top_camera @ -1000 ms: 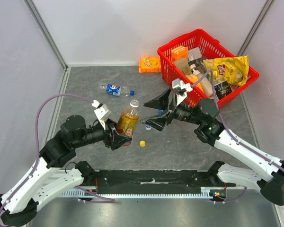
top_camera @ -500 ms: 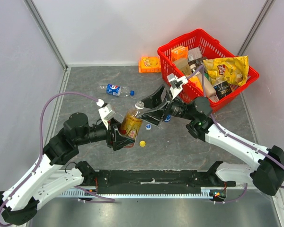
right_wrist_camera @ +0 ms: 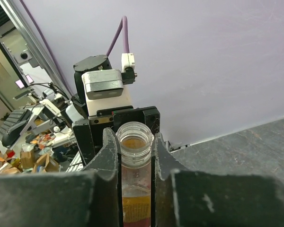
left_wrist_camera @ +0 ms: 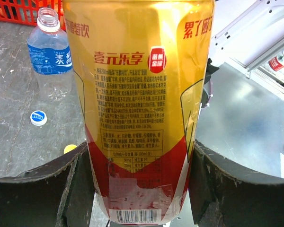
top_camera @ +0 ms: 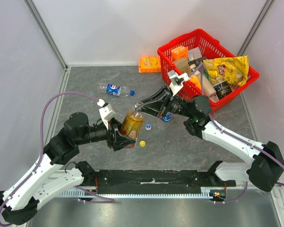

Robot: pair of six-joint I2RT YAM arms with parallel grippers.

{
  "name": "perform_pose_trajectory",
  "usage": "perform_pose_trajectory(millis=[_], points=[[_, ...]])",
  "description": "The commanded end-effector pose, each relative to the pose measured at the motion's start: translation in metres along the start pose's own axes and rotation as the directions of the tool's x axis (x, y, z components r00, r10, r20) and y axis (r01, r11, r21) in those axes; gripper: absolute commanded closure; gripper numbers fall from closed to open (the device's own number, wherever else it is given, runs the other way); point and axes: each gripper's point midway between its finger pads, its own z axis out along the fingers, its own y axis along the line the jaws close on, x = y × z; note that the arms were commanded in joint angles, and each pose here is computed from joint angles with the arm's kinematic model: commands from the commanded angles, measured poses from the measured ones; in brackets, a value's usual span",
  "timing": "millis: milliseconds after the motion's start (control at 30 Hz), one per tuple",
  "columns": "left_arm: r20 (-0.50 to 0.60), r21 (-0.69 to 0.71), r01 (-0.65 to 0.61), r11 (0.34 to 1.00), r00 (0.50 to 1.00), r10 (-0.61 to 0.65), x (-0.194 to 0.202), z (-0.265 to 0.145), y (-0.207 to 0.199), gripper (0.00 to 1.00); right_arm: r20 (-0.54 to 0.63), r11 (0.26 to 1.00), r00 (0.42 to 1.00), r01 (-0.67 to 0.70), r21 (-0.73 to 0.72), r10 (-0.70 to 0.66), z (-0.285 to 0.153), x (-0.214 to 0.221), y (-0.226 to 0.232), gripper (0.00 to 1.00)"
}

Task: Unscrew the bottle caps
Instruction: Place the plastic bottle at the center of the board.

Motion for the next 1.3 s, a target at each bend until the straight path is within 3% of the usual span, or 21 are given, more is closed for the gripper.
perform_pose_trajectory(millis=[0, 100, 133, 200, 267, 433, 467, 933, 1067, 1267], points=[[0.007, 0.009, -0.039, 0.999, 0.999, 0.039, -0.004, 0.005, 0.002, 0.98, 0.019, 0.999, 1.000, 0.017, -0.052, -0.016, 0.004, -0.012, 0.017, 1.00], [-0.005, -0.019, -0.027, 0.999, 1.000, 0.027, -0.002, 0.007, 0.007, 0.88, 0.015, 0.999, 0.999, 0.042, -0.013, -0.042, 0.001, -0.011, 0.012, 1.00], [-0.008, -0.021, -0.023, 1.000, 1.000, 0.023, -0.002, 0.007, 0.008, 0.78, 0.011, 0.999, 0.999, 0.049, -0.001, -0.049, 0.000, -0.010, 0.010, 1.00], [-0.022, -0.017, -0.018, 1.000, 1.000, 0.018, -0.001, 0.007, 0.007, 0.43, -0.001, 0.998, 0.998, 0.069, 0.010, -0.069, 0.000, -0.010, 0.009, 1.00], [-0.024, -0.015, -0.021, 1.000, 1.000, 0.020, 0.000, 0.006, 0.006, 0.29, -0.019, 0.997, 0.997, 0.081, 0.021, -0.080, 0.000, -0.008, 0.007, 1.00], [-0.015, -0.046, -0.032, 0.998, 0.999, 0.031, -0.004, 0.003, 0.010, 0.19, -0.066, 0.990, 0.990, 0.128, 0.060, -0.124, -0.003, 0.000, -0.003, 1.00], [-0.012, -0.060, -0.034, 0.998, 0.999, 0.033, -0.005, 0.003, 0.012, 0.12, -0.079, 0.988, 0.988, 0.141, 0.067, -0.136, -0.004, 0.001, -0.005, 1.00], [0.067, -0.324, -0.062, 0.944, 0.994, 0.088, -0.036, -0.021, 0.047, 0.06, -0.275, 0.888, 0.924, 0.345, 0.305, -0.264, -0.035, 0.027, -0.066, 1.00], [0.076, -0.345, -0.061, 0.936, 0.993, 0.093, -0.037, -0.025, 0.049, 0.06, -0.272, 0.835, 0.922, 0.370, 0.408, -0.276, -0.046, 0.030, -0.092, 1.00], [0.063, -0.316, -0.058, 0.947, 0.995, 0.082, -0.032, -0.023, 0.045, 0.06, -0.290, 0.783, 0.893, 0.443, 0.437, -0.343, -0.045, 0.031, -0.117, 1.00]])
